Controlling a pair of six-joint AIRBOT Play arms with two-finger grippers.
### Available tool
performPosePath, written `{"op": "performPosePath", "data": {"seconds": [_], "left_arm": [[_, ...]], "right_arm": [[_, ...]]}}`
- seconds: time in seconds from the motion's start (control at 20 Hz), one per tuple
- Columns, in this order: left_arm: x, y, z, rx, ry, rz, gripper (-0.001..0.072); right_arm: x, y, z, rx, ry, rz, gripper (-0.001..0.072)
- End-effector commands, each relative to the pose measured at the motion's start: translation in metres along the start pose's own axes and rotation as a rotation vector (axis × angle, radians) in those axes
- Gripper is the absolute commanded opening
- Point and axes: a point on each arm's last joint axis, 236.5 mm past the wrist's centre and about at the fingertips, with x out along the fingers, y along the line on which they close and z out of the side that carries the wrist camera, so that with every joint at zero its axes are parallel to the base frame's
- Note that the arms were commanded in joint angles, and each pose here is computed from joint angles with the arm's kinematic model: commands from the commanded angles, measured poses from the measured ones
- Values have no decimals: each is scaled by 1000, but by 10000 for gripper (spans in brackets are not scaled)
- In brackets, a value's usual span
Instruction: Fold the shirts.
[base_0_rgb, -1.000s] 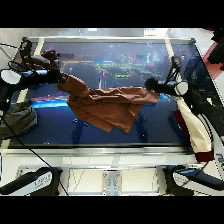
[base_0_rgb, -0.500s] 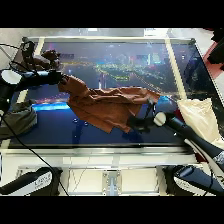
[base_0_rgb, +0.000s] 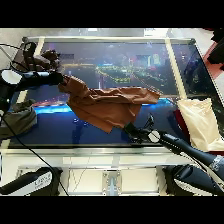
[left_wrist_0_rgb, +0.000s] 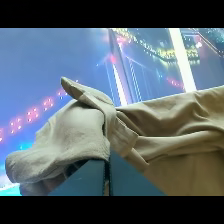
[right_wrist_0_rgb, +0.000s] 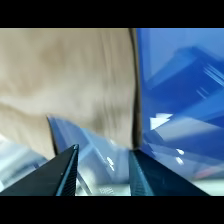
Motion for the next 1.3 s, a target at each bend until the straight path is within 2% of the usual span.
{"op": "performPosePath", "data": {"seconds": [0.0, 0.1, 0.15, 0.2, 0.25, 0.4, 0.55, 0.65, 0.7, 0.75, 0.8, 0.95, 1.25], "left_arm": [[0, -1, -2, -2, 9, -4, 13], [0, -2, -2, -8, 7, -9, 13], [0, -2, -2, -8, 7, -10, 13], [0, -2, -2, -8, 9, -10, 13], [0, -2, -3, -8, 11, -11, 13], [-1, -2, -1, 0, 5, -6, 13], [-9, -4, 10, 23, -29, 2, 13], [-14, -6, 15, 30, -42, 1, 13], [-14, -7, 16, 31, -44, 0, 13], [-14, -7, 15, 30, -41, -2, 13], [-14, -8, 13, 31, -32, -5, 13], [-14, -9, 10, 32, -18, -11, 13], [-14, -9, 11, 31, -20, -10, 13]], "right_arm": [[-1, 14, 18, 47, -83, 70, 381], [-1, 16, 22, 97, -99, 84, 376], [0, 16, 23, 115, -101, 84, 288], [0, 17, 25, 114, -108, 88, 58], [0, 19, 28, 112, -121, 98, 29], [-10, 43, 50, 49, -219, 189, 28], [-39, 85, 60, -136, -288, 294, 28], [-50, 84, 53, -146, -254, 281, 31], [-50, 73, 45, -174, -215, 230, 123], [-48, 53, 37, -218, -166, 144, 335], [-47, 30, 28, -231, -108, 51, 419], [-49, -27, -1, -228, 48, -160, 407], [-36, -21, 14, -98, -43, -62, 405]]}}
